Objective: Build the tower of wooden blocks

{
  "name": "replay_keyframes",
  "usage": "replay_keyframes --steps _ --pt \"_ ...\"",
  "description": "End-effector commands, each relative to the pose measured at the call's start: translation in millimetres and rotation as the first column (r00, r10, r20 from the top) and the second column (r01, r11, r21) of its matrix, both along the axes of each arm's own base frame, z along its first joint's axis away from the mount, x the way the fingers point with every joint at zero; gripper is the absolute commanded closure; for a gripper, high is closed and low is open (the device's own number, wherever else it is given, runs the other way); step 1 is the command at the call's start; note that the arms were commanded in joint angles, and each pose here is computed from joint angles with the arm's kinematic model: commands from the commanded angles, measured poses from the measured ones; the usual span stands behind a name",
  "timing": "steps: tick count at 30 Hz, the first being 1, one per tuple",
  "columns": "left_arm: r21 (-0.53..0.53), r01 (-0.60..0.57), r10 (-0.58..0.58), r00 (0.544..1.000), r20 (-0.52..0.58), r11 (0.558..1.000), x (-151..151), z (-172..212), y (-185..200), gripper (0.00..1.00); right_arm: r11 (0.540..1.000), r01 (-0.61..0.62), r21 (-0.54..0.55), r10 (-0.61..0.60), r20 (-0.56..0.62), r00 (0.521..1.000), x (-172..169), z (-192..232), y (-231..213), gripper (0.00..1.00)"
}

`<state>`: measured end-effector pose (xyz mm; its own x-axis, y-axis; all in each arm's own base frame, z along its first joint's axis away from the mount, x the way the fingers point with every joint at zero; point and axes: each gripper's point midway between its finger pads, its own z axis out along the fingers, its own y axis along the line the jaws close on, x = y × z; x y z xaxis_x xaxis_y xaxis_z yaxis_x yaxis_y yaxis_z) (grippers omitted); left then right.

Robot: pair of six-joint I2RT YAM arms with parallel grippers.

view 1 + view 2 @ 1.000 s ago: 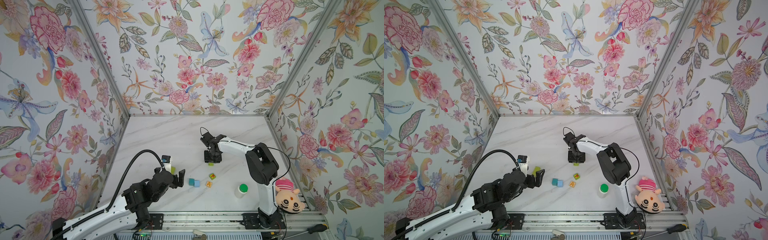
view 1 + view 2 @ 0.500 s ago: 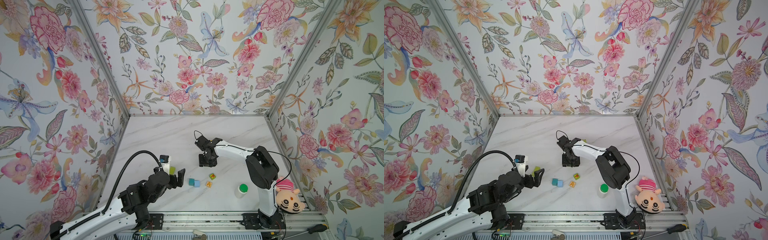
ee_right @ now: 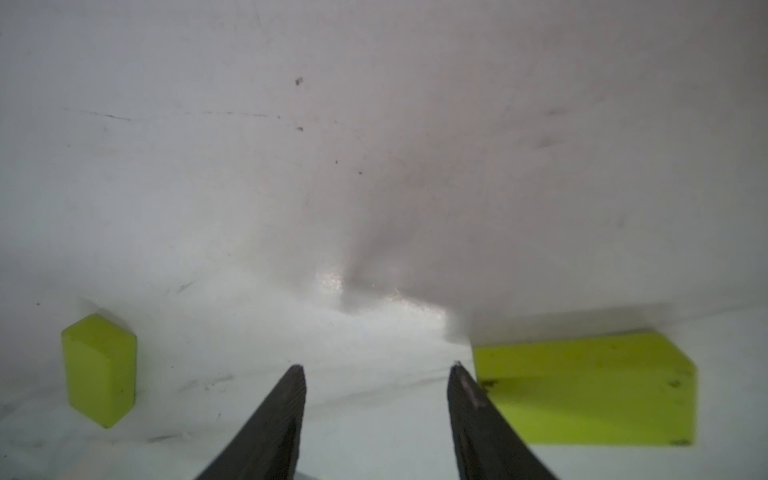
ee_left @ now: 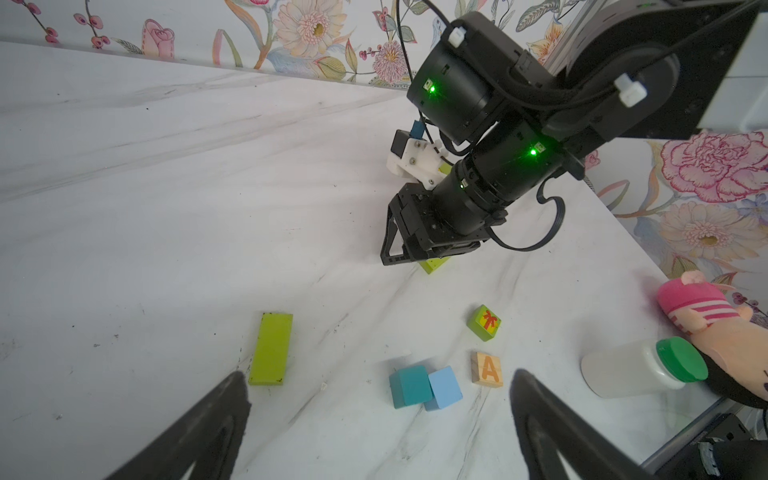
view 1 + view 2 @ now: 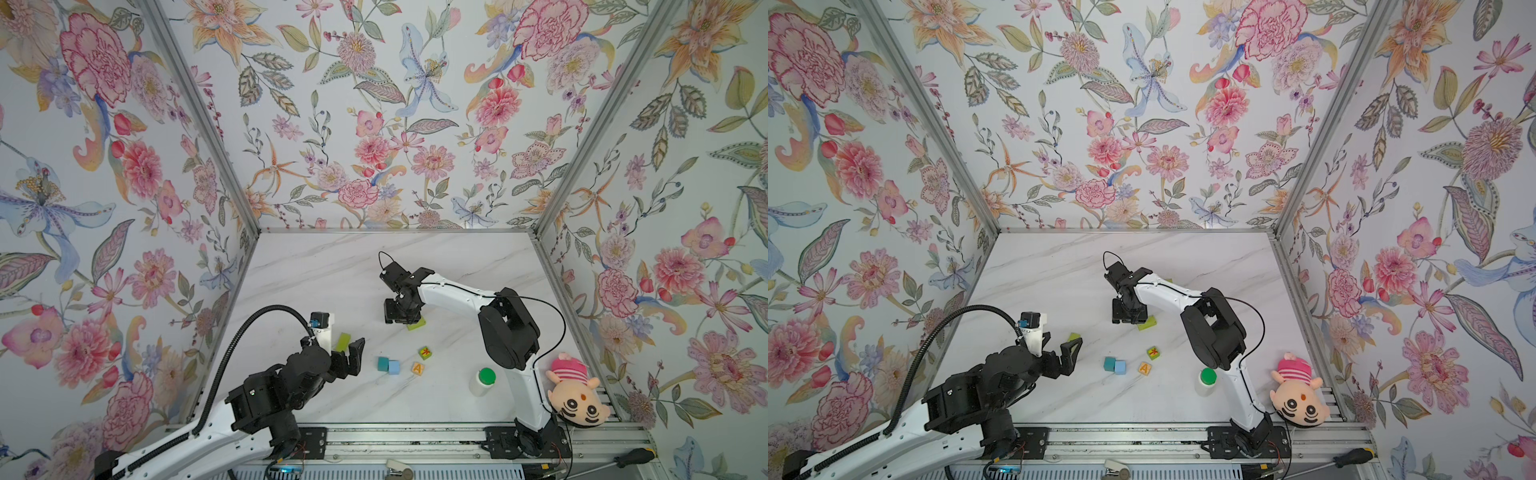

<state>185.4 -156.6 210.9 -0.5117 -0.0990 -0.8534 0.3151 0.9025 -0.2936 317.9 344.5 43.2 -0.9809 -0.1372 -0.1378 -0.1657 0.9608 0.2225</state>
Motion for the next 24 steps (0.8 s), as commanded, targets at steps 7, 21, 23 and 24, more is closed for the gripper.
replay_keyframes --steps 7,21,23,24 --pt "0.035 0.041 -0.041 0.999 0.004 0.999 -0.7 -10.9 -8.7 0.01 0.990 -0.137 -0.020 0.138 0.093 0.986 -15.4 51.0 -28.0 0.30" --pt "0.126 0.168 -0.167 0.986 -0.014 0.978 9.2 -20.7 -55.2 0.01 0.981 -0.163 -0.106 0.169 0.043 0.985 -16.1 27.7 -70.4 0.18" --pt "0.129 0.175 -0.174 0.984 -0.021 0.976 9.8 -22.3 -58.6 0.01 0.978 -0.178 -0.110 0.183 0.035 0.983 -15.8 23.2 -70.2 0.17" --pt "0.129 0.177 -0.176 0.984 -0.021 0.976 9.9 -22.7 -59.5 0.01 0.976 -0.185 -0.112 0.189 0.031 0.981 -16.4 21.4 -69.7 0.17"
